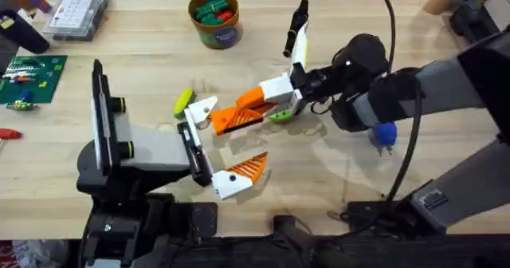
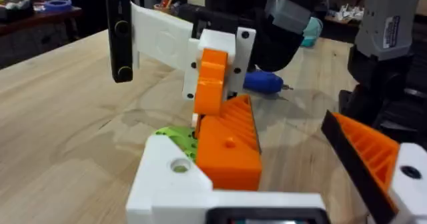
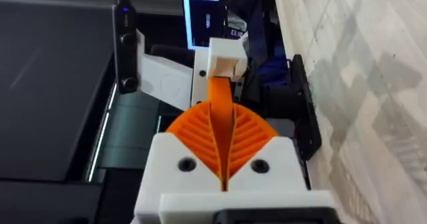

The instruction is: Pick up the gripper from the table and insert it into the empty holder that is missing its gripper. Then pick up a screw, insert it into the mounting hole, and use the screwdriver to tighten it. Finally, clean up the table by picking up the vegetable and placing it into the bucket.

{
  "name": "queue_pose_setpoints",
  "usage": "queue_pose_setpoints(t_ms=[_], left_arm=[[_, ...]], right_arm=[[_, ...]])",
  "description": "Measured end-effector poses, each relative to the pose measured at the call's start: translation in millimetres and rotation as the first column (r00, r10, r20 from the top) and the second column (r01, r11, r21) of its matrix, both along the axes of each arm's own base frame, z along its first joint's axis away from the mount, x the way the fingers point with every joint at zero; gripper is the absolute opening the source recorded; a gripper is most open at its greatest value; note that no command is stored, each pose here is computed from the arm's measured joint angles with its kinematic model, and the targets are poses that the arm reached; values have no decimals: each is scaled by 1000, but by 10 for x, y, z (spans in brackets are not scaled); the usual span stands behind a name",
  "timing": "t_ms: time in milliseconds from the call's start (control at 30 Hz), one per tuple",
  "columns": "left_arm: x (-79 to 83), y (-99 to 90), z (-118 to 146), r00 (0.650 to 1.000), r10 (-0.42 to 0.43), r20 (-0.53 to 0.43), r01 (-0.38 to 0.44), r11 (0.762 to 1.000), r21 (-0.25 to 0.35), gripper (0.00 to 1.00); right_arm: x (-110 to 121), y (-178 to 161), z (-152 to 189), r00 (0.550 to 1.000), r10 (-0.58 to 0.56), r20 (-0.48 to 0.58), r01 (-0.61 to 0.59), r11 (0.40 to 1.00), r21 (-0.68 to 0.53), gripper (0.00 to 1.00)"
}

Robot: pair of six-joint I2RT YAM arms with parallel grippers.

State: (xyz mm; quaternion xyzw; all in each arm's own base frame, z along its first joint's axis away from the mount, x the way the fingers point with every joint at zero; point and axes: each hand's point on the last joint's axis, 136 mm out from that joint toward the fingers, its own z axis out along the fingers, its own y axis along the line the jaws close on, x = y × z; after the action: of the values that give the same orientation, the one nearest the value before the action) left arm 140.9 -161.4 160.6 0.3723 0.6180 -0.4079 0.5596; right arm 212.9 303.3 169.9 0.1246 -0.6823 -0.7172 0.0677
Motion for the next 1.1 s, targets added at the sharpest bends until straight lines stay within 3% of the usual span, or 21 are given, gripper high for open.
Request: queue_pose_setpoints(t_ms=[567,1100], left_arm=[[0,0,0,1000,0,0,0,1000,0,990],[3,1,-1,1000,2,0,-2,1000,0,990]], right_arm=[[-7,-1,-5,997,2,75,-3,1000,19,15],[21,8,-52,999,-11,50,11,1000,4,15]])
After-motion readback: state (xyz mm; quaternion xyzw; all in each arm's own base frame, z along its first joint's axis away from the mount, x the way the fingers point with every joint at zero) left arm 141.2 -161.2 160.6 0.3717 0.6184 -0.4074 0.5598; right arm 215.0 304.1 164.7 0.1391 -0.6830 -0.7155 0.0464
